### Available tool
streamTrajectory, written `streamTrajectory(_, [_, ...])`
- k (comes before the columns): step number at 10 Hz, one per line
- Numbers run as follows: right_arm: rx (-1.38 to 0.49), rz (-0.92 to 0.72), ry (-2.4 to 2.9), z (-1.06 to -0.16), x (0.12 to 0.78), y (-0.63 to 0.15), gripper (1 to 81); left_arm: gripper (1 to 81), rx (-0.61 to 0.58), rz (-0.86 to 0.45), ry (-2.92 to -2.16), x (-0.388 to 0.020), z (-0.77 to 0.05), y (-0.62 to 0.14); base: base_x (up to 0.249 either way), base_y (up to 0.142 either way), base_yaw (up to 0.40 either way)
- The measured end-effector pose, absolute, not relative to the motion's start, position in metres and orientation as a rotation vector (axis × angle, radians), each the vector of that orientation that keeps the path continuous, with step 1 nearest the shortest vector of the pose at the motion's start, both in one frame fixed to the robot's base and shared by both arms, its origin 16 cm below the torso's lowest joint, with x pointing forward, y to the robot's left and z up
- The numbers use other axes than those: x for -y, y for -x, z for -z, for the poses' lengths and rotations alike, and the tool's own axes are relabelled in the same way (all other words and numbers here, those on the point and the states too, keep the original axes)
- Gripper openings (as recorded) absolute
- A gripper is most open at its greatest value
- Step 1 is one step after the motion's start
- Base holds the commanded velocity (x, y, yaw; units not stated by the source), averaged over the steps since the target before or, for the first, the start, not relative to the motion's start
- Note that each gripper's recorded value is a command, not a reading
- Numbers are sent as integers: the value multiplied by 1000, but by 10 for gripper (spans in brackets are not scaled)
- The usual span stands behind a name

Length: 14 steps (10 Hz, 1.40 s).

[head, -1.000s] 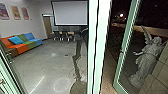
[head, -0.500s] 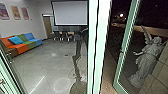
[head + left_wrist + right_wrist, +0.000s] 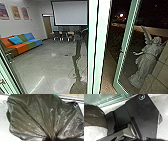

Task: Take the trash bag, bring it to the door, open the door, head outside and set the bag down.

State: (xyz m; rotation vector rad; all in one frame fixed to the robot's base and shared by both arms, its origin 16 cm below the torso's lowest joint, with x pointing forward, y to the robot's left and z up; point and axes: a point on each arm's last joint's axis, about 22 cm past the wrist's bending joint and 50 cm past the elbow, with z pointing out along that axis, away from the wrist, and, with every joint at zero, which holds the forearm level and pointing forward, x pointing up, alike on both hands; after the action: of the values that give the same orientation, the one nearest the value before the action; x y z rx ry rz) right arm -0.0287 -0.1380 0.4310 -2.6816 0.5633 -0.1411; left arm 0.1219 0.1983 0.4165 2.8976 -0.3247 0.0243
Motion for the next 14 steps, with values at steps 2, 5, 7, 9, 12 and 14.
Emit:
streamTrajectory(2, [-558, 143, 2683, -431, 138, 29, 811, 10, 325, -19, -2898, -199, -416, -120, 0, 0, -175])
streamTrajectory(5, [-556, 145, 2682, -431, 137, 28, 811, 10, 326, -29, -2898, -199, -417, -126, 0, 0, -180])
streamTrajectory(7, [-554, 146, 2685, -431, 138, 29, 811, 10, 326, -24, -2898, -199, -417, -124, 0, 0, -187])
streamTrajectory(9, [-554, 149, 2685, -431, 139, 28, 811, 10, 326, -23, -2897, -199, -417, -123, 0, 0, -163])
streamTrajectory(12, [-553, 144, 2686, -431, 138, 31, 811, 10, 326, -24, -2898, -199, -417, -124, -31, 0, -64])
streamTrajectory(14, [-537, 145, 2683, -431, 134, 30, 811, 10, 326, -23, -2898, -200, -417, -123, -91, 0, 0])
